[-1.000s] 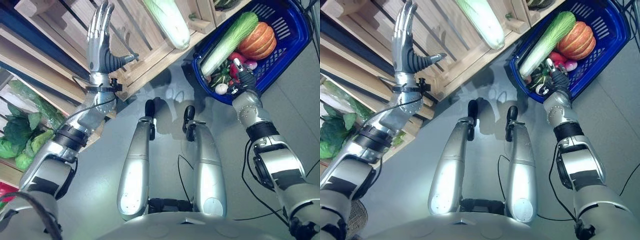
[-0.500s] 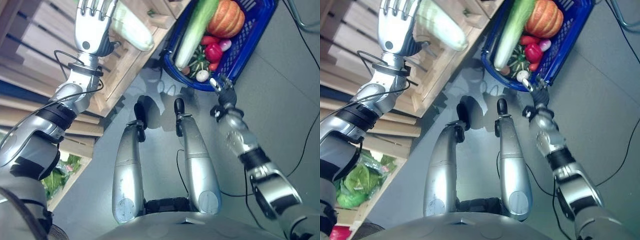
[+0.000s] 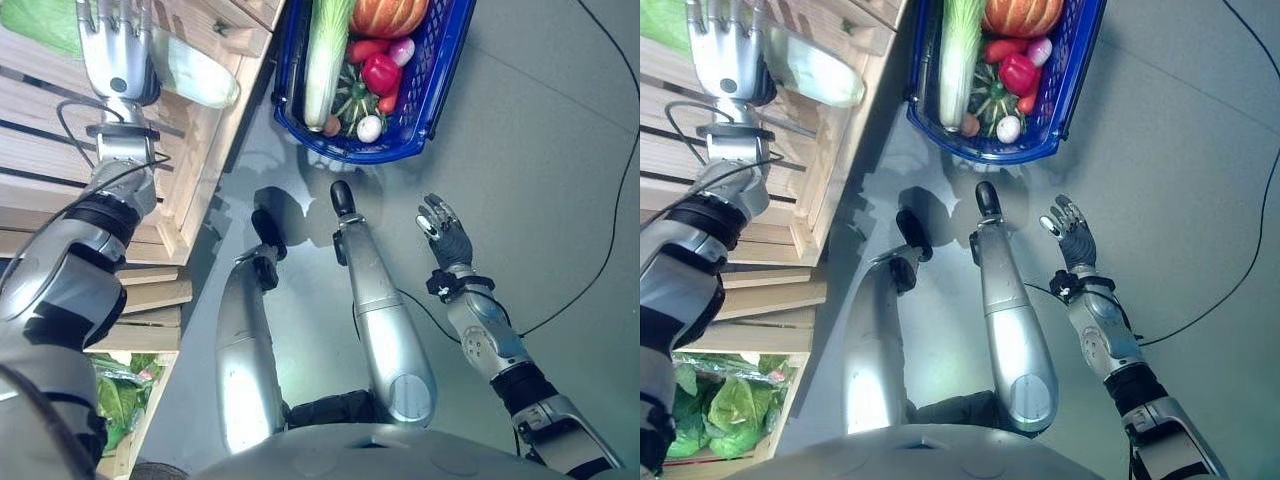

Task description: Pick up fruits and vegetables into the basket

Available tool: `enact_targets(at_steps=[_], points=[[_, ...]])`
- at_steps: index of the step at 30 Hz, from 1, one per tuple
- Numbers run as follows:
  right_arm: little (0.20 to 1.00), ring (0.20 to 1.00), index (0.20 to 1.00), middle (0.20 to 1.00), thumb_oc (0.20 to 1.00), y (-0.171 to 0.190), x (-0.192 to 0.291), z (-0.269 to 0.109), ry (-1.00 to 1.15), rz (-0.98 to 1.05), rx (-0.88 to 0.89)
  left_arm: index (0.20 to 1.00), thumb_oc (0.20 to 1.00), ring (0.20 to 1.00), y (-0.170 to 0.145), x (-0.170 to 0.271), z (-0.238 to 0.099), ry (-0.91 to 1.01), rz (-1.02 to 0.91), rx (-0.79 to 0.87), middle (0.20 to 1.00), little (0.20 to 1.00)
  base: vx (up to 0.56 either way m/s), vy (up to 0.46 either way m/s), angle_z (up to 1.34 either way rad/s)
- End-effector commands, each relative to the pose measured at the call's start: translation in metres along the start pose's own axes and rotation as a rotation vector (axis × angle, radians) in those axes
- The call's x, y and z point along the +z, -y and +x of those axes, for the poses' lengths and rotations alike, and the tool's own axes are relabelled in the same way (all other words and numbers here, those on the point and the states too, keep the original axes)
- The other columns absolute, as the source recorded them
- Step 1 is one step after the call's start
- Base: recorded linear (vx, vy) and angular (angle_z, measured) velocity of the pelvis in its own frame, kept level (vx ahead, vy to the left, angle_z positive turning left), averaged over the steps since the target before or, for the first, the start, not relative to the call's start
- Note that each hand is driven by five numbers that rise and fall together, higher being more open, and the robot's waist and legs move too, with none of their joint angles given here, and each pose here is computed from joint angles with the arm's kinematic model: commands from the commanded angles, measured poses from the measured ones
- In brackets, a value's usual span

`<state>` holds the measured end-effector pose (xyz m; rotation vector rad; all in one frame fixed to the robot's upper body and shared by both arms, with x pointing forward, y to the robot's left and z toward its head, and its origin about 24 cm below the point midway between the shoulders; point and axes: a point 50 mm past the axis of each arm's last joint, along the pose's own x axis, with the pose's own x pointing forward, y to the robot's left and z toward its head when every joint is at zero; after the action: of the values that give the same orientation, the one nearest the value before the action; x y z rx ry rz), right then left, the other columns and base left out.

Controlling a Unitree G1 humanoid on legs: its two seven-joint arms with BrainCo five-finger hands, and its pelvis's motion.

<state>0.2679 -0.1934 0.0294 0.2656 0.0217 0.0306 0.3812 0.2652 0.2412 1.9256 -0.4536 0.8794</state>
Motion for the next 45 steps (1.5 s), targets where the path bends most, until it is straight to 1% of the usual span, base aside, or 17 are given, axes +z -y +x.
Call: enact_targets(at_steps=[1, 6, 7, 13, 14, 15, 16, 17, 24, 25, 31, 33, 38, 40, 42, 44, 45], points=[[1.000, 1.000, 1.000, 1.000, 1.000, -0.009, 0.012, -0.002, 0.066, 0.064, 0.041, 1.000, 1.000, 1.000, -0.011, -0.020, 0.020, -0.038, 0.155, -0.003, 1.000, 1.000, 0.01, 0.024, -0.05], [1.000, 1.000, 1.000, 1.000, 1.000, -0.014, 0.011, -0.003, 0.062, 0.078, 0.027, 1.000, 1.000, 1.000, -0.009, -0.009, 0.020, -0.004, 0.172, -0.071, 1.000, 1.000, 0.00, 0.008, -0.01], [1.000, 1.000, 1.000, 1.000, 1.000, -0.018, 0.017, 0.002, 0.086, 0.081, 0.033, 1.000, 1.000, 1.000, -0.014, -0.005, 0.026, 0.005, 0.171, -0.071, 1.000, 1.000, 0.00, 0.000, 0.00], [1.000, 1.000, 1.000, 1.000, 1.000, -0.023, 0.019, 0.002, 0.079, 0.093, 0.039, 1.000, 1.000, 1.000, -0.005, 0.009, 0.023, 0.063, 0.158, -0.225, 1.000, 1.000, 0.01, 0.002, 0.00], [1.000, 1.000, 1.000, 1.000, 1.000, -0.023, 0.019, 0.002, 0.078, 0.092, 0.039, 0.928, 0.928, 0.928, -0.005, 0.011, 0.023, 0.070, 0.165, -0.240, 0.928, 0.928, 0.00, 0.000, 0.00], [1.000, 1.000, 1.000, 1.000, 1.000, -0.025, 0.023, 0.005, 0.092, 0.089, 0.044, 0.639, 0.639, 0.639, -0.008, 0.009, 0.027, 0.063, 0.163, -0.243, 0.639, 0.639, -0.06, -0.014, -0.02], [1.000, 1.000, 1.000, 1.000, 1.000, -0.025, 0.024, 0.005, 0.092, 0.090, 0.041, 0.470, 0.470, 0.470, -0.008, 0.010, 0.027, 0.060, 0.156, -0.256, 0.470, 0.470, 0.00, 0.000, 0.00], [1.000, 1.000, 1.000, 1.000, 1.000, -0.025, 0.019, 0.003, 0.075, 0.101, 0.033, 0.200, 0.200, 0.200, -0.004, 0.013, 0.022, 0.072, 0.155, -0.279, 0.200, 0.200, 0.05, 0.002, -0.03], [1.000, 1.000, 1.000, 1.000, 1.000, -0.026, 0.020, 0.003, 0.074, 0.109, 0.050, 0.200, 0.200, 0.200, -0.002, 0.013, 0.020, 0.076, 0.152, -0.299, 0.200, 0.200, -0.01, -0.004, 0.00], [1.000, 1.000, 1.000, 1.000, 1.000, -0.028, 0.024, 0.005, 0.089, 0.108, 0.055, 0.200, 0.200, 0.200, -0.006, 0.009, 0.025, 0.059, 0.146, -0.283, 0.200, 0.200, 0.00, 0.000, 0.00], [1.000, 1.000, 1.000, 1.000, 1.000, -0.029, 0.023, 0.001, 0.101, 0.111, 0.055, 0.200, 0.200, 0.200, -0.010, 0.001, 0.025, 0.006, 0.101, -0.205, 0.200, 0.200, -0.01, -0.005, 0.01], [1.000, 1.000, 1.000, 1.000, 1.000, -0.031, 0.024, -0.001, 0.119, 0.121, 0.061, 0.200, 0.200, 0.200, -0.010, -0.002, 0.022, -0.003, 0.059, -0.139, 0.200, 0.200, -0.02, -0.011, 0.01], [1.000, 1.000, 1.000, 1.000, 1.000, -0.035, 0.026, -0.007, 0.164, 0.111, 0.081, 0.200, 0.200, 0.200, -0.013, 0.003, 0.007, 0.014, -0.171, 0.052, 0.200, 0.200, -0.04, -0.028, 0.05], [1.000, 1.000, 1.000, 1.000, 1.000, -0.038, 0.027, -0.008, 0.177, 0.108, 0.090, 0.200, 0.200, 0.200, -0.013, 0.005, 0.000, 0.014, -0.252, 0.088, 0.200, 0.200, -0.02, -0.030, 0.12], [1.000, 1.000, 1.000, 1.000, 1.000, -0.041, 0.028, -0.008, 0.189, 0.095, 0.082, 0.200, 0.200, 0.200, -0.013, 0.008, -0.017, 0.030, -0.375, 0.135, 0.200, 0.200, -0.01, -0.061, 0.12], [1.000, 1.000, 1.000, 1.000, 1.000, -0.043, 0.029, -0.007, 0.196, 0.087, 0.074, 0.200, 0.200, 0.200, -0.015, 0.010, -0.028, 0.039, -0.446, 0.168, 0.200, 0.200, 0.02, -0.072, 0.21], [1.000, 1.000, 1.000, 1.000, 1.000, -0.044, 0.030, -0.006, 0.202, 0.084, 0.065, 0.200, 0.200, 0.200, -0.016, 0.011, -0.038, 0.031, -0.533, 0.180, 0.200, 0.200, 0.03, -0.079, 0.22]])
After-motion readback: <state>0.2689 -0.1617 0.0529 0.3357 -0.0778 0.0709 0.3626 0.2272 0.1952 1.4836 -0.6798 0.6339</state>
